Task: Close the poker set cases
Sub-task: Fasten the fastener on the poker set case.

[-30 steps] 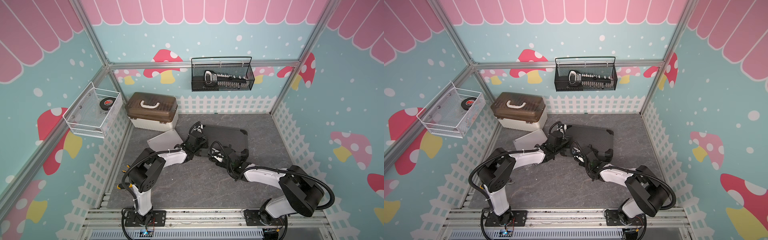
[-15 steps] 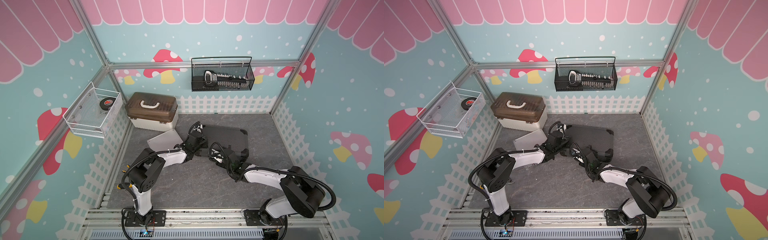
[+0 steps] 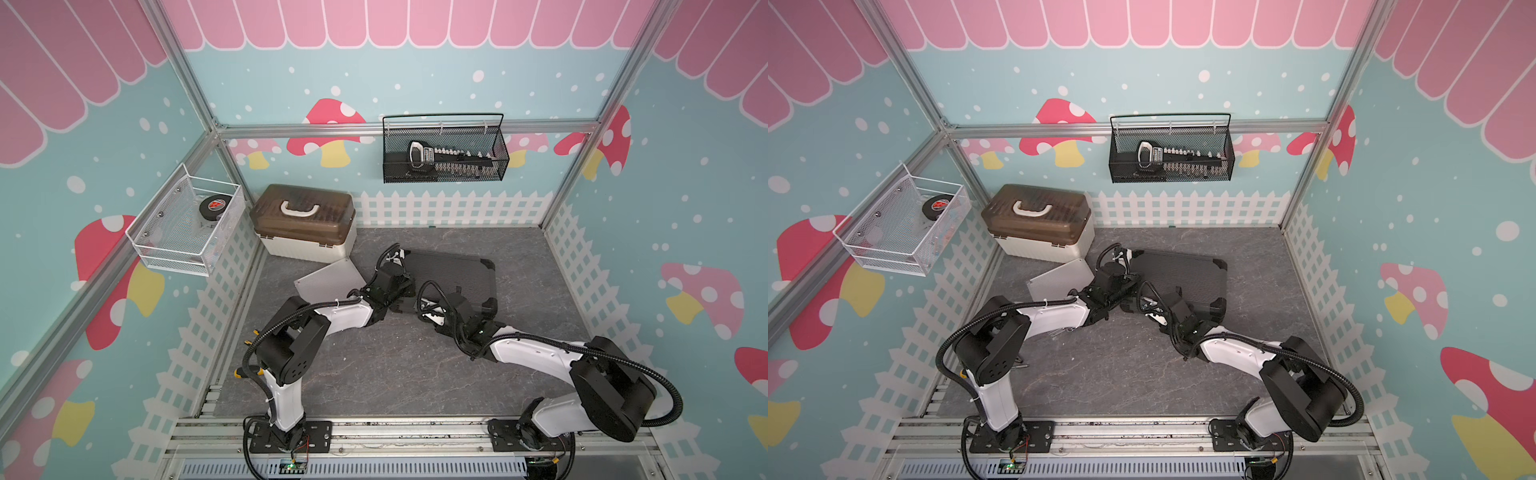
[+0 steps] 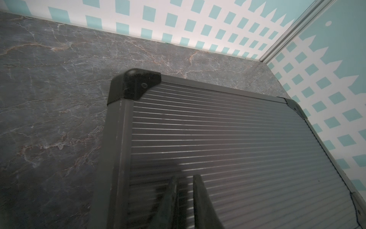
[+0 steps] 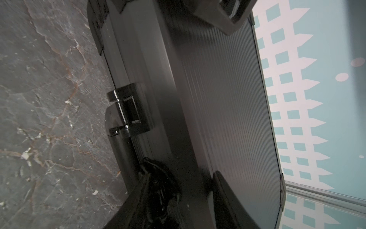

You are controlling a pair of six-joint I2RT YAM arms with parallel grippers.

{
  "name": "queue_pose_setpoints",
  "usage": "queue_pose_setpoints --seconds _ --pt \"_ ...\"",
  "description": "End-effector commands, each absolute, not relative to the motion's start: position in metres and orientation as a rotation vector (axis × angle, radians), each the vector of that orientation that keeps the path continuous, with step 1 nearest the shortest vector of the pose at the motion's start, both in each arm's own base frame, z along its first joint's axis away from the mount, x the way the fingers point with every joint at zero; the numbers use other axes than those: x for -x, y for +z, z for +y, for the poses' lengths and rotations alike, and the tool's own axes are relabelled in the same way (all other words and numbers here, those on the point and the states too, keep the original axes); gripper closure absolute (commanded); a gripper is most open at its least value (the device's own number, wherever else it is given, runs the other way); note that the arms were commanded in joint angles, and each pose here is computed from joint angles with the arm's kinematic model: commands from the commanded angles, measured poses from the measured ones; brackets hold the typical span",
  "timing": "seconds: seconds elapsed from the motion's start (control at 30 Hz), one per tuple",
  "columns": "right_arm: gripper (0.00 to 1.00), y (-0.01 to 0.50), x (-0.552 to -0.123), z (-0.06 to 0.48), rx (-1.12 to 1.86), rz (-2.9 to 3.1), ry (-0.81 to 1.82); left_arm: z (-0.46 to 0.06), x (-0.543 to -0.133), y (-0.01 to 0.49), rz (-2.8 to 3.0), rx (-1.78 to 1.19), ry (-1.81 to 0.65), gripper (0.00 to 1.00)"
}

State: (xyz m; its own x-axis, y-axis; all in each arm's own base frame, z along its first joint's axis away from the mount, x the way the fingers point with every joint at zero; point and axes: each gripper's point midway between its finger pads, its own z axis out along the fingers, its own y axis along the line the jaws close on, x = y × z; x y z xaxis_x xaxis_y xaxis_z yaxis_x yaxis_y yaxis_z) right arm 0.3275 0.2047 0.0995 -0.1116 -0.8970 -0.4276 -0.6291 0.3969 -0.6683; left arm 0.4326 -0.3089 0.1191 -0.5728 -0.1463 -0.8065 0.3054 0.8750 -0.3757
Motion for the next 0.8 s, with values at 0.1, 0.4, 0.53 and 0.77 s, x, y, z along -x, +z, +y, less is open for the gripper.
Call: queue_pose_setpoints --seconds 0.1,0.4,0.53,0.77 --pt "0.65 0.094 -0.331 0.193 1.338 1.877 -0.431 -0.287 -0.406 0.051 2.331 -0.121 -0.494 0.83" --pt "0.76 0.080 -0.328 0.195 1.401 1.936 -0.285 -0.286 -0.406 0.053 2.326 -0.124 -0.488 0.84" --pt "0.80 0.075 -0.330 0.193 1.405 1.977 -0.211 -0.285 -0.406 0.054 2.325 -0.120 -0.486 0.84" --pt "0.84 0.066 -0.338 0.185 1.360 2.053 -0.085 -0.285 -0.406 0.058 2.320 -0.115 -0.492 0.84"
